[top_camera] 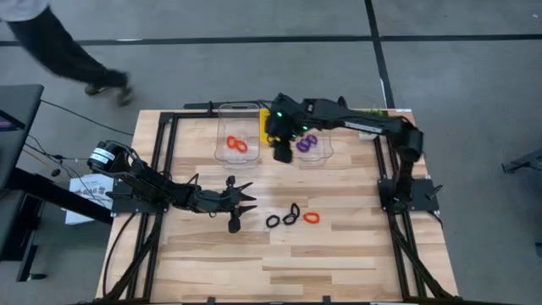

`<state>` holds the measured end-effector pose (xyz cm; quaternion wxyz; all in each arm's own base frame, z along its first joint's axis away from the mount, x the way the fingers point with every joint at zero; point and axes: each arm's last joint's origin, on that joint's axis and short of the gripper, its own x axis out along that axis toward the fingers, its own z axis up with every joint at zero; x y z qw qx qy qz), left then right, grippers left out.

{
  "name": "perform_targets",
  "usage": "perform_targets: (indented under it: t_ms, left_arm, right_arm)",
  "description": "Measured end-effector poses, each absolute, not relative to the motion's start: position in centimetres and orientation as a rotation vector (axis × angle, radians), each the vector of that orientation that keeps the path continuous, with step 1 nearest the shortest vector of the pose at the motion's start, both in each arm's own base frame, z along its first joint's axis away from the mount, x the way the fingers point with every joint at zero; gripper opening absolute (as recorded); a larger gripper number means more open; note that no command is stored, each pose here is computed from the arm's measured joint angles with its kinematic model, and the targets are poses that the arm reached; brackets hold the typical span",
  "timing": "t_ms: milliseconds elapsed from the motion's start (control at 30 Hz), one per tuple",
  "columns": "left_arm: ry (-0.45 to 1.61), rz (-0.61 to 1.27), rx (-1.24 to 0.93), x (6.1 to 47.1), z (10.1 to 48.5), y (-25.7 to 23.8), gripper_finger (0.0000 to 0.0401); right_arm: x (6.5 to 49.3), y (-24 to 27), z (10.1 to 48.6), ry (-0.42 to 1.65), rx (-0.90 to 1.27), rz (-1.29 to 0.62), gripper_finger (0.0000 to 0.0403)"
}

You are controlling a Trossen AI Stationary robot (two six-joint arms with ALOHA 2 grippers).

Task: Sort spring keychains
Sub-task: Put the orange spring keychain into the left transparent bin

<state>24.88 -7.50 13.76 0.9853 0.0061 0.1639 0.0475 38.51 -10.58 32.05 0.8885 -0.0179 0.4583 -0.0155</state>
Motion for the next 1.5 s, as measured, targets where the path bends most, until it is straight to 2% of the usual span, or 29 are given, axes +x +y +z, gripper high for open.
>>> perform_targets:
  t_ms: [167, 300, 433, 667, 1033, 1500]
  left_arm:
    - [0.328, 0.097, 0.001, 24.9, 13.8, -7.5, 0.0108]
    - [0.328, 0.098, -0.003, 24.9, 13.8, -7.5, 0.0108]
    - [0.328, 0.098, -0.004, 24.9, 13.8, -7.5, 0.0108]
    - [0.324, 0.097, -0.005, 24.9, 13.8, -7.5, 0.0108]
    - [0.32, 0.11, -0.012, 25.0, 13.8, -7.2, 0.0108]
    - [0.32, 0.11, -0.012, 25.0, 13.8, -7.2, 0.0108]
  right_arm:
    - [35.2, -6.2, 33.7, 0.957, -0.056, 0.042, 0.0133]
    - [32.1, -3.0, 33.2, 0.984, -0.055, 0.088, 0.012]
    - [29.0, -0.2, 31.2, 0.998, -0.017, 0.122, 0.0114]
    - [25.6, 3.6, 25.3, 0.916, 0.032, 0.192, 0.0113]
    - [24.8, 6.8, 16.9, 0.98, -0.012, 0.171, 0.0113]
    - [25.8, 7.9, 11.7, 1.159, 0.027, 0.114, 0.0113]
